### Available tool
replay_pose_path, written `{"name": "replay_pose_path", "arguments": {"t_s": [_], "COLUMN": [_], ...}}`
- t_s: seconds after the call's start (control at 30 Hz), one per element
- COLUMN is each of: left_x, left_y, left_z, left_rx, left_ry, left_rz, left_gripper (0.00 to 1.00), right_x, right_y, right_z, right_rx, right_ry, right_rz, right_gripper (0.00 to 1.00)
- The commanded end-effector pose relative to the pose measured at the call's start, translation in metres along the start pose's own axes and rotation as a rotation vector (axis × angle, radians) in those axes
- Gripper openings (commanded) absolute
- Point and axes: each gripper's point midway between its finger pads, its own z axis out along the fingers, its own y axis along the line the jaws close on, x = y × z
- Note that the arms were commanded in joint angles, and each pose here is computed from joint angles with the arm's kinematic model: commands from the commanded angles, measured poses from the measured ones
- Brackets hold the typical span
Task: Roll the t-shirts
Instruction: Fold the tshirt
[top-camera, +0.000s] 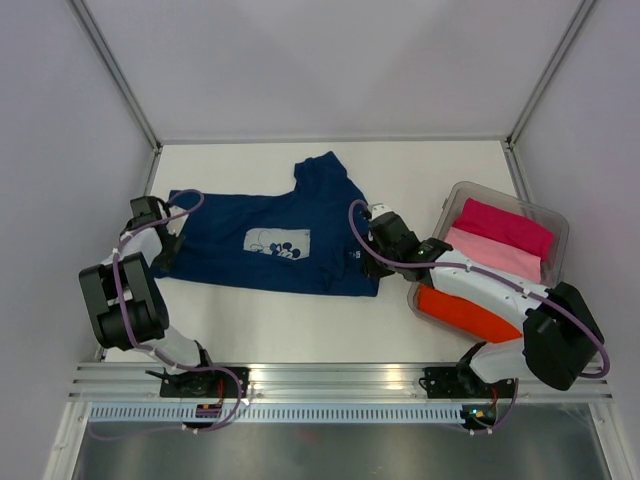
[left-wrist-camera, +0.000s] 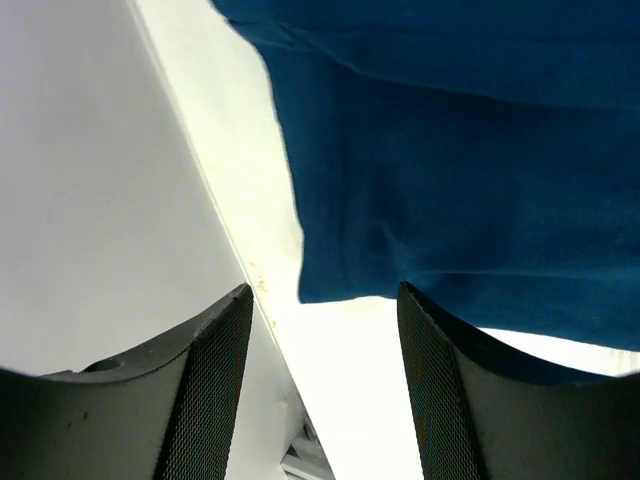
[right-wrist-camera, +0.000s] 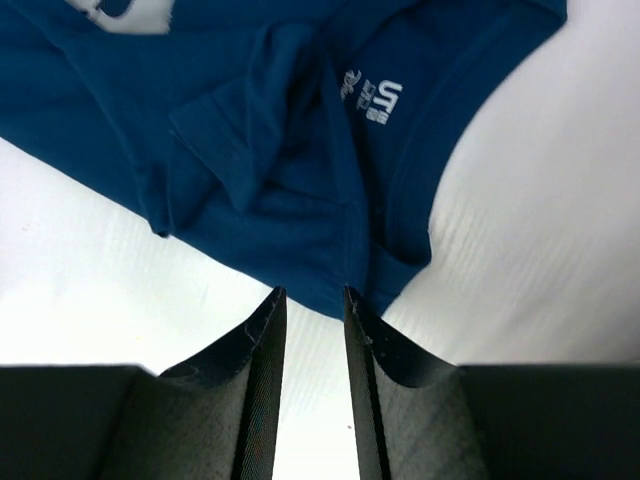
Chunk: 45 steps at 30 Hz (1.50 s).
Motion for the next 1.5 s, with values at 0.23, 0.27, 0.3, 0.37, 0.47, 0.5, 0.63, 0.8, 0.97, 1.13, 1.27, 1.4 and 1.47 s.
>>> {"name": "replay_pose_path", "arguments": {"t_s": [0.23, 0.27, 0.3, 0.37, 0.47, 0.5, 0.63, 0.8, 0.97, 1.13, 1.27, 1.4, 1.47], "left_x": [-0.029, -0.034, -0.037, -0.044, -0.041, -0.040, -0.037, -0.004, 0.041, 0.061, 0.045, 0.012, -0.004], "left_y": [0.036, 0.034, 0.033, 0.030, 0.015, 0.006, -0.006, -0.014, -0.007, -0.021, -0.018, 0.005, 0.018], "left_z": [-0.050, -0.051, -0.048, -0.040, -0.012, 0.000, 0.030, 0.053, 0.054, 0.031, 0.003, -0.026, -0.034], "left_rx": [-0.068, -0.052, -0.039, -0.009, 0.054, 0.088, 0.112, 0.103, 0.084, 0.124, 0.160, 0.155, 0.138], "left_ry": [-0.117, -0.136, -0.144, -0.147, -0.087, -0.071, -0.033, 0.060, 0.125, 0.098, 0.014, -0.108, -0.155], "left_rz": [-0.093, -0.098, -0.106, -0.116, -0.117, -0.121, -0.131, -0.124, -0.142, -0.128, -0.155, -0.196, -0.220], "left_gripper": [0.54, 0.48, 0.36, 0.29, 0.24, 0.24, 0.25, 0.24, 0.24, 0.26, 0.37, 0.46, 0.47], "right_x": [-0.025, -0.023, -0.021, -0.016, -0.004, 0.002, 0.019, 0.048, 0.076, 0.077, 0.069, 0.052, 0.048], "right_y": [0.032, 0.030, 0.029, 0.027, 0.023, 0.022, -0.002, -0.034, -0.052, -0.058, -0.057, -0.056, -0.055], "right_z": [0.016, 0.022, 0.025, 0.031, 0.043, 0.048, 0.064, 0.071, 0.073, 0.070, 0.066, 0.054, 0.049], "right_rx": [-0.128, -0.119, -0.113, -0.100, -0.084, -0.077, 0.042, 0.175, 0.228, 0.249, 0.247, 0.256, 0.252], "right_ry": [-0.059, -0.049, -0.043, -0.032, -0.012, 0.002, 0.011, 0.075, 0.145, 0.149, 0.146, 0.119, 0.110], "right_rz": [0.068, 0.074, 0.079, 0.097, 0.141, 0.163, 0.212, 0.250, 0.264, 0.258, 0.225, 0.202, 0.198], "right_gripper": [0.33, 0.31, 0.29, 0.23, 0.16, 0.15, 0.08, 0.05, 0.04, 0.04, 0.04, 0.04, 0.04]}}
